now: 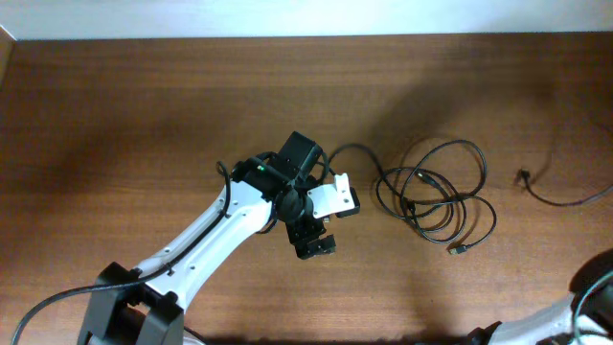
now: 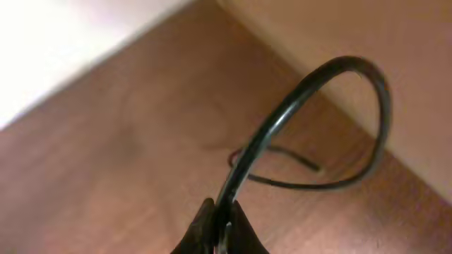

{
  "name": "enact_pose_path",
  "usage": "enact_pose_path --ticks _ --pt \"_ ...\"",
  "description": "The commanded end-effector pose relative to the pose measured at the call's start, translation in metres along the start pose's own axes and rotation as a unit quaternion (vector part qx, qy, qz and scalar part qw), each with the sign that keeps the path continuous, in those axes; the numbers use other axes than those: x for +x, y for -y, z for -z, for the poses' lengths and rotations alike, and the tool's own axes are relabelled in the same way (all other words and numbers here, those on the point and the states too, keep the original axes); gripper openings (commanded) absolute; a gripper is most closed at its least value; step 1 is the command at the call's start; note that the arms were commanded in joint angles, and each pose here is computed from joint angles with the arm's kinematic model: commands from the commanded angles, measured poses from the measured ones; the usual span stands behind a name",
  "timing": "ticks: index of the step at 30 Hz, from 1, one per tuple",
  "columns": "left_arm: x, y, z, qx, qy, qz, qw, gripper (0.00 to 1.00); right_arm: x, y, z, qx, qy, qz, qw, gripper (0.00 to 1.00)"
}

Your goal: Untangle cables

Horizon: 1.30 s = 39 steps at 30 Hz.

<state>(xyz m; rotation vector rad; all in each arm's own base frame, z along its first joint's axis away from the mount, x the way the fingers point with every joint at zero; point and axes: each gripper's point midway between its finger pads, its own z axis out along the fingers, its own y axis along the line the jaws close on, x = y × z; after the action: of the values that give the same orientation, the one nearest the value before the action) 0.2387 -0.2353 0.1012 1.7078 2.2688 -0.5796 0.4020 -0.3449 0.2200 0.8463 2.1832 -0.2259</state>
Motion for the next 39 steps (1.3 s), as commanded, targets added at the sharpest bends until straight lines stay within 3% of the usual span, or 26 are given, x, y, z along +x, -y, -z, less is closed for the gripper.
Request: enact_pose_path --ticks 1,4,6,11,12,13,14,15,18,22,24,26,28,32,34,36,39 --pt "-0.001 0.003 -0.001 0.007 0.003 0.003 1.0 0.99 0.019 0.045 -0.027 0.022 -0.032 -0.041 0.998 0.04" --pt "-0.001 0.003 -0.001 0.007 0.003 0.003 1.0 0.99 0.04 0.14 -0.009 0.138 -0.042 -0.204 0.968 0.04" --pt "-0.002 0.002 -0.001 0.005 0.005 0.002 1.0 0.99 0.049 0.179 0.001 0.163 -0.039 -0.242 0.956 0.04" --pt "-0.003 0.001 0.0 0.004 0.008 0.0 1.0 0.99 0.042 0.157 -0.03 0.062 -0.03 -0.238 0.969 0.04" --pt "-0.003 0.001 0.0 0.004 0.008 0.0 1.0 0.99 0.045 0.147 -0.038 0.054 -0.04 -0.224 0.972 0.17" --pt "-0.003 0.001 0.0 0.004 0.008 0.001 1.0 0.99 0.047 0.131 -0.044 0.043 -0.05 -0.206 0.976 0.73" --pt "-0.003 0.001 0.0 0.004 0.008 0.001 1.0 0.99 0.046 0.121 -0.046 0.034 -0.052 -0.191 0.98 0.91" --pt "-0.003 0.001 0.0 0.004 0.008 0.001 1.0 0.99 0.046 0.103 -0.049 0.018 -0.058 -0.176 0.982 0.99" --pt "-0.003 0.001 0.0 0.004 0.007 0.001 1.0 0.99 0.049 0.059 -0.055 -0.02 -0.078 -0.139 0.987 0.99" --pt "-0.005 0.0 0.0 0.002 0.012 -0.001 1.0 0.99 0.071 -0.064 -0.06 -0.103 -0.125 -0.029 0.986 0.99" --pt "-0.004 0.003 0.0 0.009 0.011 0.001 1.0 0.99 0.109 -0.144 -0.048 -0.151 -0.177 0.06 0.971 0.99" --pt "-0.004 0.003 0.0 0.009 0.011 0.001 1.0 0.99 0.159 -0.19 -0.024 -0.176 -0.25 0.144 0.941 0.99" --pt "-0.003 0.004 0.0 0.011 0.008 0.003 1.0 0.99 0.19 -0.201 0.003 -0.15 -0.302 0.188 0.922 0.99" --pt "0.002 0.008 0.0 0.018 -0.001 0.008 1.0 0.99 0.196 -0.206 0.061 -0.202 -0.304 0.327 0.872 0.99" --pt "0.002 0.008 0.0 0.018 -0.002 0.008 1.0 0.99 0.214 -0.207 0.061 -0.222 -0.329 0.321 0.86 0.99" --pt "0.002 0.007 0.0 0.018 -0.001 0.007 1.0 0.99 0.235 -0.213 0.059 -0.212 -0.363 0.253 0.871 0.99" --pt "0.001 0.007 0.0 0.016 0.0 0.007 1.0 0.99 0.247 -0.223 0.048 -0.091 -0.384 0.037 0.918 0.99"
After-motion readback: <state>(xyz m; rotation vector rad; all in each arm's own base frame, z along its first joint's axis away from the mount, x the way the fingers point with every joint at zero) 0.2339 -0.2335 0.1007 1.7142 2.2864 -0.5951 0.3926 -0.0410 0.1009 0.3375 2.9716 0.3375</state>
